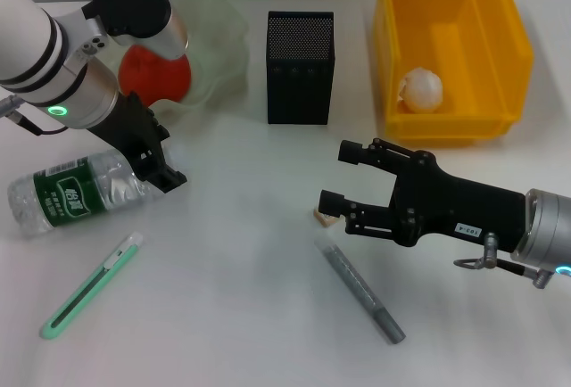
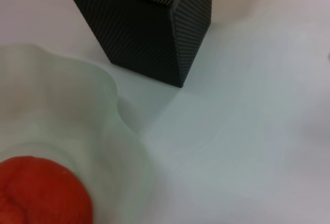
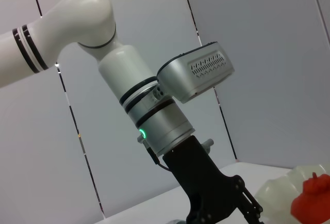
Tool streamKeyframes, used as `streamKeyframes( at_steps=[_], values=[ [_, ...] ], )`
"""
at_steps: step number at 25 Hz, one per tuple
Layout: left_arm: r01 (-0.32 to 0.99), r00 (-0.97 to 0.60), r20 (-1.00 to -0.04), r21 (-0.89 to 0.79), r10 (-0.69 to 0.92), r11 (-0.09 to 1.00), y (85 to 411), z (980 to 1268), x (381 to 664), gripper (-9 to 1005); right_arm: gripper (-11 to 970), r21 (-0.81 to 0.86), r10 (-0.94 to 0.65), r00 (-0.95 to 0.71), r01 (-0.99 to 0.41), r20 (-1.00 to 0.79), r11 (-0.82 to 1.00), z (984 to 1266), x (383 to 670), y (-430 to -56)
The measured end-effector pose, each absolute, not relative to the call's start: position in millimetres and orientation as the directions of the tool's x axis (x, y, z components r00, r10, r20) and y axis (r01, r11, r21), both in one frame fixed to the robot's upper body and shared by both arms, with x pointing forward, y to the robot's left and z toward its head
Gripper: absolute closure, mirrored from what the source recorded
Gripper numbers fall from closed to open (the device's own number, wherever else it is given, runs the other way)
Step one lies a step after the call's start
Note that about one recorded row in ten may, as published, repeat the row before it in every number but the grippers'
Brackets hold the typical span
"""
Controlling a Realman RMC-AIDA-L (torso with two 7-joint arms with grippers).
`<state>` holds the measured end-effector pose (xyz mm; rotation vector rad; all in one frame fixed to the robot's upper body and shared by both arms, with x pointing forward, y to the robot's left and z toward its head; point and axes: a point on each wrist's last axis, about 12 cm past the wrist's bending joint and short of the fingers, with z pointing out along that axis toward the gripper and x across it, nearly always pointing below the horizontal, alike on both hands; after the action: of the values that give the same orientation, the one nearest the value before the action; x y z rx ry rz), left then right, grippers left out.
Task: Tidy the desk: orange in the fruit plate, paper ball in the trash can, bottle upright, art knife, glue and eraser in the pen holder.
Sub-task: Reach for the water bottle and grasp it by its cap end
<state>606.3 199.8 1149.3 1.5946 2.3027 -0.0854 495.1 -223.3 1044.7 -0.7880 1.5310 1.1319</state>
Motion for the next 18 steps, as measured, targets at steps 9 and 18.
streamKeyframes(
  at_steps=[9, 18],
  values=[
    [0.917, -0.315, -0.296, 0.152, 0.902, 0.37, 200.3, 1140.4, 609.3, 305, 130, 0.275, 0.07, -0.267, -0.9, -0.961, 0.339, 1043.4, 494.9, -221.6],
    [0.911, -0.323, -0.284, 0.165, 0.903, 0.378, 202.0, 1136.5, 611.5, 335, 131, 0.282, 0.065, -0.277, -0.895, -0.959, 0.347, 1041.4, 495.1, -221.4]
  ],
)
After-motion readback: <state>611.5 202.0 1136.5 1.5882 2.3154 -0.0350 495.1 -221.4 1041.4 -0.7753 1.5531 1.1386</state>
